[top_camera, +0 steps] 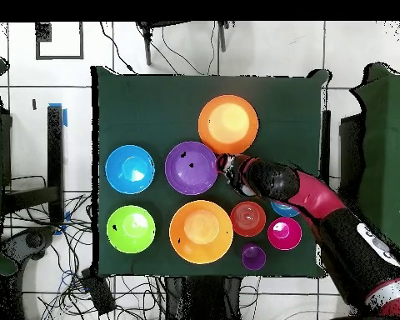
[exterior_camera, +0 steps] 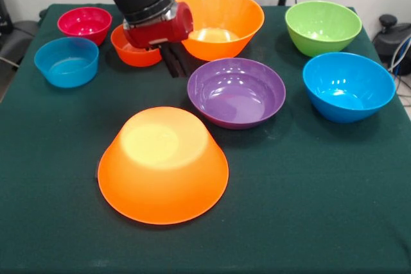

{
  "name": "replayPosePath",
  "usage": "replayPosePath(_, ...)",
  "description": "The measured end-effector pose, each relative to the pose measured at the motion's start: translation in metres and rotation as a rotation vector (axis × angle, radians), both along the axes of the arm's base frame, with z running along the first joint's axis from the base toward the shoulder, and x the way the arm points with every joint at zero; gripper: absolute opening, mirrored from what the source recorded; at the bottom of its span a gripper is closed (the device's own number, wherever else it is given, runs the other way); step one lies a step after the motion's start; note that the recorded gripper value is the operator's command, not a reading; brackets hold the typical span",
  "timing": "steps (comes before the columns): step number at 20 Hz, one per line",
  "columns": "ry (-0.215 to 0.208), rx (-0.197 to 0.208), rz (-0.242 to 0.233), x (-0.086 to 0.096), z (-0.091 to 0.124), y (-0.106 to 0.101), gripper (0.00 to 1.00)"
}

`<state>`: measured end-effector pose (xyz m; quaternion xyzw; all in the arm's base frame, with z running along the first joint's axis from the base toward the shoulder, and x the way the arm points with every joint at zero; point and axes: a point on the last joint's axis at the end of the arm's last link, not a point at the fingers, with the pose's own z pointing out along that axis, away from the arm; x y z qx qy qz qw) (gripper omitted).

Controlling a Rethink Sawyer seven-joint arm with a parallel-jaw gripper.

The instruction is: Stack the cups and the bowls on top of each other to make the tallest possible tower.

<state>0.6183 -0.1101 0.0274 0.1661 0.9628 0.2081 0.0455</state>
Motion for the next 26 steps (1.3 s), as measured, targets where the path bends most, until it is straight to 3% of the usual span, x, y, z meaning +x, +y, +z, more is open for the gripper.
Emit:
replayPosePath(7, -0.016, 0.010, -0.003, 0.020, 0.036, 0.001, 0.00)
replayPosePath(8, -0.022, 0.005, 0.000, 0.022, 0.039, 0.001, 1.00)
replayPosePath(17, -0.017, 0.009, 0.002, 0.020, 0.037, 0.003, 1.00)
replayPosePath(26, 0.008, 0.028, 0.020, 0.005, 0.017, 0.007, 1.00)
